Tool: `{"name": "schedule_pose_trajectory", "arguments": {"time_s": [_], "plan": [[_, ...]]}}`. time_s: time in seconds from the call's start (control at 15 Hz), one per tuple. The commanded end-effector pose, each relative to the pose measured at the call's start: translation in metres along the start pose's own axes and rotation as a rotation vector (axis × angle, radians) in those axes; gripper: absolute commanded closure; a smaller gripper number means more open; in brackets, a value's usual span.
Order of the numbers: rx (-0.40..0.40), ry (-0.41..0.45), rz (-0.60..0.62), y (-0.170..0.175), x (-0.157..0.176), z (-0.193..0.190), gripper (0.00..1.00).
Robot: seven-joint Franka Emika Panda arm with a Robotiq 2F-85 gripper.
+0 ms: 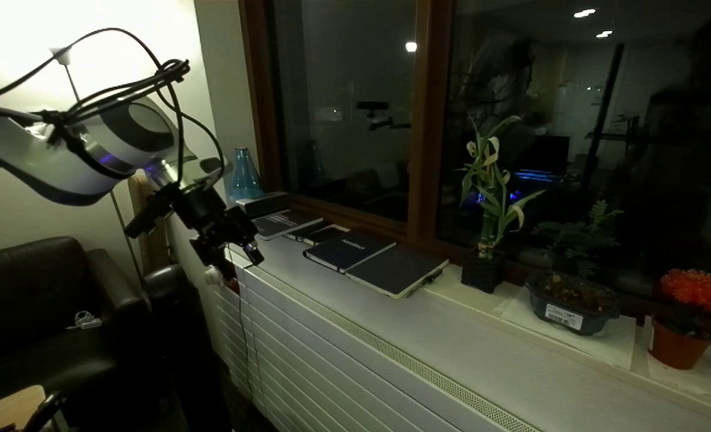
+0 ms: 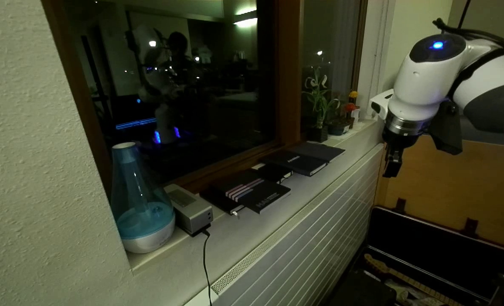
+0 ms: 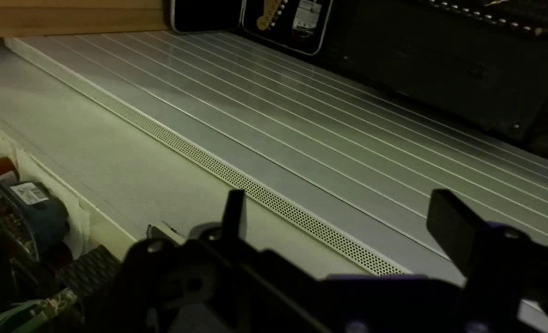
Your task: Put the second book from the right on top of the books on the left.
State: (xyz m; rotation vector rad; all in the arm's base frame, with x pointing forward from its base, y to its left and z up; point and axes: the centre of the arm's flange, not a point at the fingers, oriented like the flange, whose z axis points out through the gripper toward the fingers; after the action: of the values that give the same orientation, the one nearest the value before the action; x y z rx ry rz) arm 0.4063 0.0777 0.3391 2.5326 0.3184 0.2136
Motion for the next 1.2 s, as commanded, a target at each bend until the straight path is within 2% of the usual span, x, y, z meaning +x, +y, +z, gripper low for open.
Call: {"name": "schedule_pose_trajectory", "arguments": {"time_s": [0.0,0.33,0.67,0.8,0.87,1.13], "plan": [[-0.047,0.017,-0.12,-0.01,0.008,0.022,0.0],[-0.075,0.011,-0.327,-0.024,0.015,0.033,0.0],[-0.167,0.011,-0.539,-0.027,0.031,0.038,0.0],[-0.132,0.015,-0.554,-0.024,0.04,0.034,0.0],[-0.129,0.017,-0.504,-0.028,0.029,0.036,0.0],[-0.128,0.019,-0.504,-0.027,0.033,0.035,0.0]]}}
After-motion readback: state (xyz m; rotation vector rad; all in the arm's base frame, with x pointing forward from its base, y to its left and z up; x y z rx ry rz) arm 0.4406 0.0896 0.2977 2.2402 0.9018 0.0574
